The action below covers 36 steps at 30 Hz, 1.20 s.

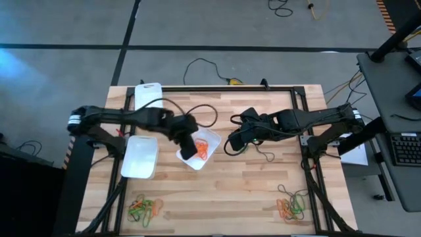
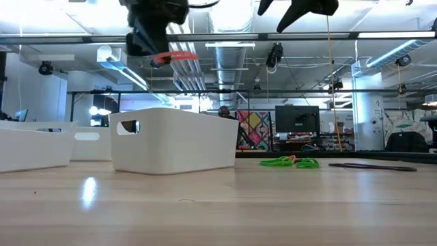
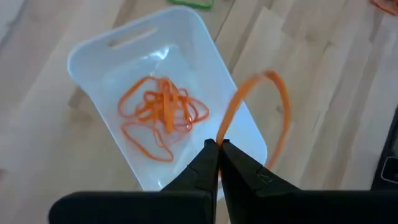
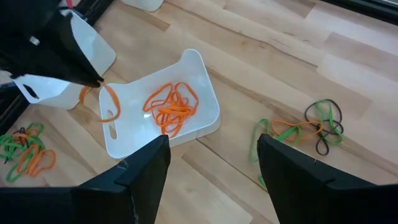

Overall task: Sort rubber bands into baskets
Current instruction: Put the orange rubber band into the bottom right white bin, then put the green rubber band into the top white bin

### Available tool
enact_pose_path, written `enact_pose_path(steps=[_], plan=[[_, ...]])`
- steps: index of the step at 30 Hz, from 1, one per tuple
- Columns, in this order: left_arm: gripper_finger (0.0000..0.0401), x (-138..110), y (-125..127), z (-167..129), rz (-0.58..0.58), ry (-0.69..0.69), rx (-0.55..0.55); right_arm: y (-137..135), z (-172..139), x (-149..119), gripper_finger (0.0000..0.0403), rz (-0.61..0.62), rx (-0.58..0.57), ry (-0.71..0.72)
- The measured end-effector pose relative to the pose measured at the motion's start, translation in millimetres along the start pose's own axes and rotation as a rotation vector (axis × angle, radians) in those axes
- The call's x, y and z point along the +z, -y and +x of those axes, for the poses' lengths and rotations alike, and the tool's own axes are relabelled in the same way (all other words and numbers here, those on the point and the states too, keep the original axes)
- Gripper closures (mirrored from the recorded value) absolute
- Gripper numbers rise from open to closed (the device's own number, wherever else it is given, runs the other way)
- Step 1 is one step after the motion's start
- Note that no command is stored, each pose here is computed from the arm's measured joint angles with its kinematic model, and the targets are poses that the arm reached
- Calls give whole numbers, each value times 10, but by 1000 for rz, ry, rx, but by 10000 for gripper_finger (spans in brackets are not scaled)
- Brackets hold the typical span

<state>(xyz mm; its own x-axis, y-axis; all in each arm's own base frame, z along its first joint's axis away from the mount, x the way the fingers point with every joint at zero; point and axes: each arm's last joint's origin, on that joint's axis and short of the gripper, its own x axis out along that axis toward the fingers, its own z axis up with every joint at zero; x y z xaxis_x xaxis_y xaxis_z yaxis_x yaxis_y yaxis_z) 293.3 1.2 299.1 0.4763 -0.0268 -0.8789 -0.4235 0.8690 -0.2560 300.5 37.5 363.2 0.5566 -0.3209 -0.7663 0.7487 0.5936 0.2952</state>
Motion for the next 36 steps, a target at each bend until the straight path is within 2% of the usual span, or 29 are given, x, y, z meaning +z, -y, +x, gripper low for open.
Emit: enact_pose_path(steps=[3, 8, 14, 16, 21, 26, 36], plan=[[401, -165, -40, 112, 14, 17, -8, 0, 0, -1, 170, 1, 0, 0], [401, -294, -103, 317, 46, 82, -71, 0, 0, 0, 170, 0, 0, 0], [401, -450, -175, 506, 107, 44, -78, 0, 0, 0, 170, 1, 0, 0], [401, -480, -202, 573, 130, 56, -55, 0, 1, 0, 170, 0, 0, 0], [393, -508, -260, 763, 136, 81, -82, 0, 1, 0, 170, 0, 0, 0], [350, -558, -285, 825, 188, 68, -79, 0, 0, 0, 170, 1, 0, 0], [212, -538, -271, 661, 229, 24, -55, 0, 0, -1, 170, 1, 0, 0]])
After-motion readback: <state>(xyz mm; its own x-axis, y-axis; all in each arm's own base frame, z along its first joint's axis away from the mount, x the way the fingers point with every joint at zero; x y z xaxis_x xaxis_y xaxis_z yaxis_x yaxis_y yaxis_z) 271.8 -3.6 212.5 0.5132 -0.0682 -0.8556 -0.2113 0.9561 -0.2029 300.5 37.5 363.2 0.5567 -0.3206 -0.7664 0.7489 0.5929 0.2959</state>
